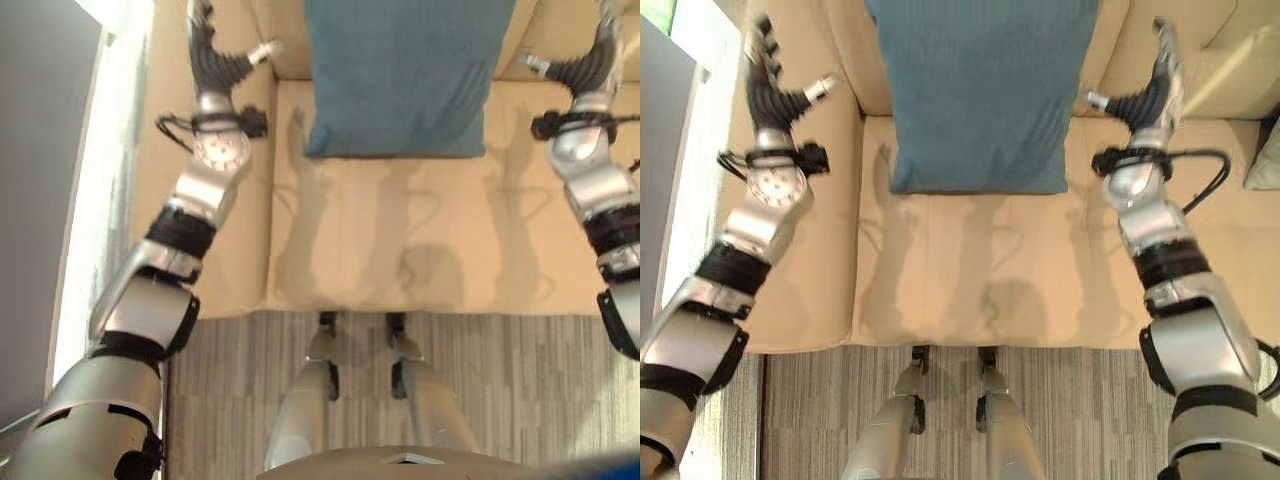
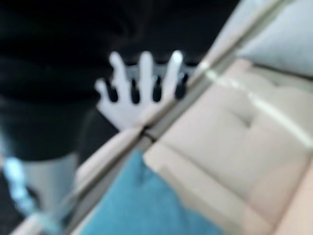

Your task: Pick up all the scattered cushions and arrange them neatly on the sofa.

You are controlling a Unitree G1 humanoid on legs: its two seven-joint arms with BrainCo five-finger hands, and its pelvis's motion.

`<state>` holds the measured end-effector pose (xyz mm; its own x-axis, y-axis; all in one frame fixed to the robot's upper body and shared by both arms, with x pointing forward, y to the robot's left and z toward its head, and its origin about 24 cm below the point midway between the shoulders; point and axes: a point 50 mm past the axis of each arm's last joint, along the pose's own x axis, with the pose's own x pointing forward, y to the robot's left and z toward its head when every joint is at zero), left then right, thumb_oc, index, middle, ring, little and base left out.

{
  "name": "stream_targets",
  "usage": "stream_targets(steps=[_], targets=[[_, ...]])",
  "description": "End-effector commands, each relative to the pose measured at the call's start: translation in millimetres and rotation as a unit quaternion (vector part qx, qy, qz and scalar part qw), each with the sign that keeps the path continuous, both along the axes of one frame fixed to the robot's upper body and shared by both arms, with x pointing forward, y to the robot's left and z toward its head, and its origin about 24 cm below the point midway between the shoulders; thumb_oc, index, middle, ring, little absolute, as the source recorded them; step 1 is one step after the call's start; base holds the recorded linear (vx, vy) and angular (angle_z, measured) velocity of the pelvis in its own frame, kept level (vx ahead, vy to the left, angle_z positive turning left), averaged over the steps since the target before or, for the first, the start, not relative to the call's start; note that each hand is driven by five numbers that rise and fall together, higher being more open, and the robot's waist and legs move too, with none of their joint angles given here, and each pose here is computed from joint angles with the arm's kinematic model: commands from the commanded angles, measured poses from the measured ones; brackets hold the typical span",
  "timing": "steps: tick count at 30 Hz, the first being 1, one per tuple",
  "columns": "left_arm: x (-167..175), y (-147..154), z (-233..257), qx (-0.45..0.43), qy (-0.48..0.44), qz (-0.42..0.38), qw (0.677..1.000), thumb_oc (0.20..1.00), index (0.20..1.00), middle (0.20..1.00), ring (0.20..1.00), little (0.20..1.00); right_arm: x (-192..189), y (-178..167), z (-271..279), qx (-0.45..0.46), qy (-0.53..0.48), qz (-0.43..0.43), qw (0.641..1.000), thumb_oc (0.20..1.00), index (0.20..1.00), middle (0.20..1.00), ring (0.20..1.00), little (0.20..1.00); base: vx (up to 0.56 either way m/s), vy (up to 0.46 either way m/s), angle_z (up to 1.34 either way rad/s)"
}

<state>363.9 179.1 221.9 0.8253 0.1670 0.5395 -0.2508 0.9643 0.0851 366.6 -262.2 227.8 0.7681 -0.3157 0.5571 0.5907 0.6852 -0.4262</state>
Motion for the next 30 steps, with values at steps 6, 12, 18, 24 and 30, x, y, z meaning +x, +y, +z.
stream_targets(steps=[6, 12, 18, 24, 30], targets=[[-57, 34, -119, -0.010, 0.147, -0.034, 0.989, 1.000, 1.000, 1.000, 1.000, 1.000, -88, -52, -150, 0.054, 0.193, -0.017, 0.980, 1.000, 1.000, 1.000, 1.000, 1.000, 0.06, 0.048, 0.03], [-144, 70, -249, 0.021, 0.406, 0.015, 0.914, 1.000, 1.000, 1.000, 1.000, 1.000, -173, -48, -266, 0.183, 0.376, -0.043, 0.907, 1.000, 1.000, 1.000, 1.000, 1.000, -0.02, 0.101, -0.05], [-225, 77, -340, 0.045, 0.626, 0.059, 0.776, 1.000, 1.000, 1.000, 1.000, 1.000, -225, -26, -332, 0.220, 0.530, -0.049, 0.818, 1.000, 1.000, 1.000, 1.000, 1.000, -0.08, 0.141, -0.18], [-262, 81, -367, 0.075, 0.720, 0.078, 0.686, 1.000, 1.000, 1.000, 1.000, 1.000, -261, -10, -366, 0.254, 0.619, -0.072, 0.739, 1.000, 1.000, 1.000, 1.000, 1.000, -0.17, 0.171, -0.27], [-252, 78, -367, 0.085, 0.721, 0.069, 0.685, 1.000, 1.000, 1.000, 1.000, 1.000, -279, -12, -375, 0.283, 0.644, -0.107, 0.703, 1.000, 1.000, 1.000, 1.000, 1.000, -0.29, 0.154, -0.57]])
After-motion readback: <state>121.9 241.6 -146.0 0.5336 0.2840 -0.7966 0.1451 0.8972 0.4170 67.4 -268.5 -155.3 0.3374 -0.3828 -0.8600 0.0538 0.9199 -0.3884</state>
